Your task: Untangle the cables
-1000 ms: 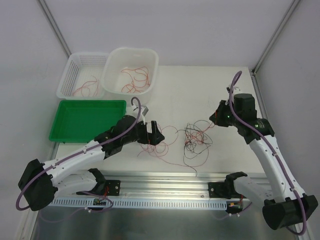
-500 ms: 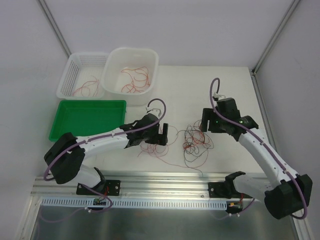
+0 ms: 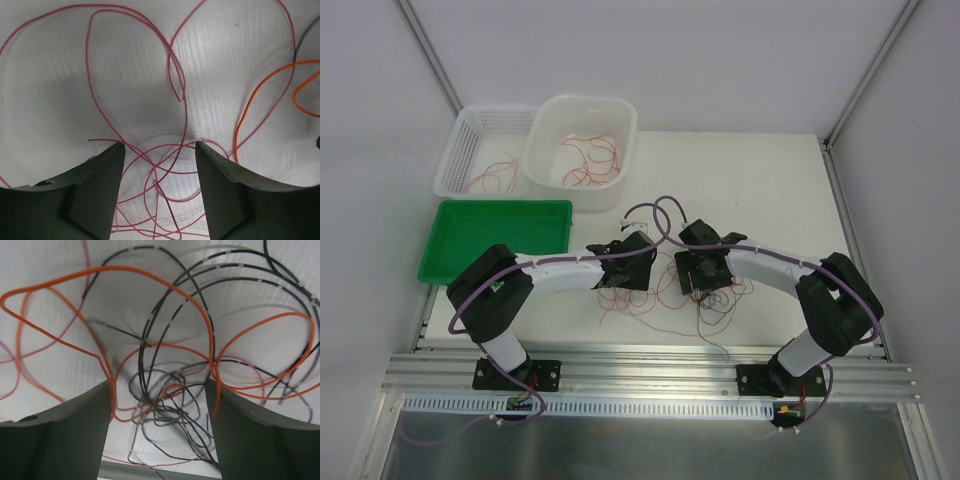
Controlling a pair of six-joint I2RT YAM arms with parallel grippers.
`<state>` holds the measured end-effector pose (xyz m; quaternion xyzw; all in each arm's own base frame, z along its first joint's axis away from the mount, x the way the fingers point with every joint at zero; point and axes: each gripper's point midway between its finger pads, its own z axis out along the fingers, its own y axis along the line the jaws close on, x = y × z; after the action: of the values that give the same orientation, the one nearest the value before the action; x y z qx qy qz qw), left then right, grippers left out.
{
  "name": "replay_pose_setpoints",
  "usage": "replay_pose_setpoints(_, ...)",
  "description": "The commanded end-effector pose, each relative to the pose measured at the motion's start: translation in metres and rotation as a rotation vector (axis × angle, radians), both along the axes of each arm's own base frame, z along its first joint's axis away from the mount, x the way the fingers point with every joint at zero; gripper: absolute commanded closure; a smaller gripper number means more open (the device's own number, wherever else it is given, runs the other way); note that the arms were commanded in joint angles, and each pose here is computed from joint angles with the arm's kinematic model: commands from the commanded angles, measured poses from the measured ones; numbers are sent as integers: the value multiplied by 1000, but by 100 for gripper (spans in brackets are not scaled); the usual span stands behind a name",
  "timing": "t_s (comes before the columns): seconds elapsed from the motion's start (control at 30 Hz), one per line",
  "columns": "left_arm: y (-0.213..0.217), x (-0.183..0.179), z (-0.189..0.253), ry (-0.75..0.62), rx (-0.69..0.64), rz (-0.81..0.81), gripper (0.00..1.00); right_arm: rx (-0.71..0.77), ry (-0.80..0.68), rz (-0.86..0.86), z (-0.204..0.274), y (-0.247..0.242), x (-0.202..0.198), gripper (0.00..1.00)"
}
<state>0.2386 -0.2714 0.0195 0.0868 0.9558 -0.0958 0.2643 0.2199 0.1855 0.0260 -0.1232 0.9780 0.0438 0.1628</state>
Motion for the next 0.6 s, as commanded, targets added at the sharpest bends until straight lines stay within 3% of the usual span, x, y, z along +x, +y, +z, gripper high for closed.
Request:
replay_pose_setpoints(0.0,17,-7,-19,36,92,43,44,-47,-71,-67,-2,-3,22,26)
replay_pose_setpoints(0.03,20,-8,-21,38,102,48,47,-77,-80,-72,-4,-8,24,29)
replay_pose_setpoints(0.07,24,-8,-23,33,118,55,56,-100,-81,-76,-6,-12,24,33)
replay_pose_setpoints(0.1,28,-7,-24,30,133,62,62,-129,-82,-82,-9,-18,24,48)
replay_pose_setpoints(0.17,39,-7,-27,34,164,77,75,-175,-92,-113,-9,-36,27,66)
replay_pose_setpoints(0.2,43,-5,-26,25,173,90,85,-182,-96,-127,-6,-44,27,81)
replay_pose_setpoints(0.27,59,-5,-28,31,207,113,94,-211,-93,-206,-1,-75,32,98)
replay_pose_setpoints(0.3,65,-3,-24,18,213,127,100,-192,-127,-245,13,-86,35,99)
replay_pose_setpoints(0.4,86,-2,-23,16,240,165,100,-177,-177,-398,43,-136,46,99)
replay_pose_setpoints(0.53,103,-2,-18,-1,253,194,100,-135,-342,-597,124,-196,60,99)
replay_pose_setpoints(0.57,109,-4,-20,2,265,200,100,-105,-443,-626,163,-203,70,99)
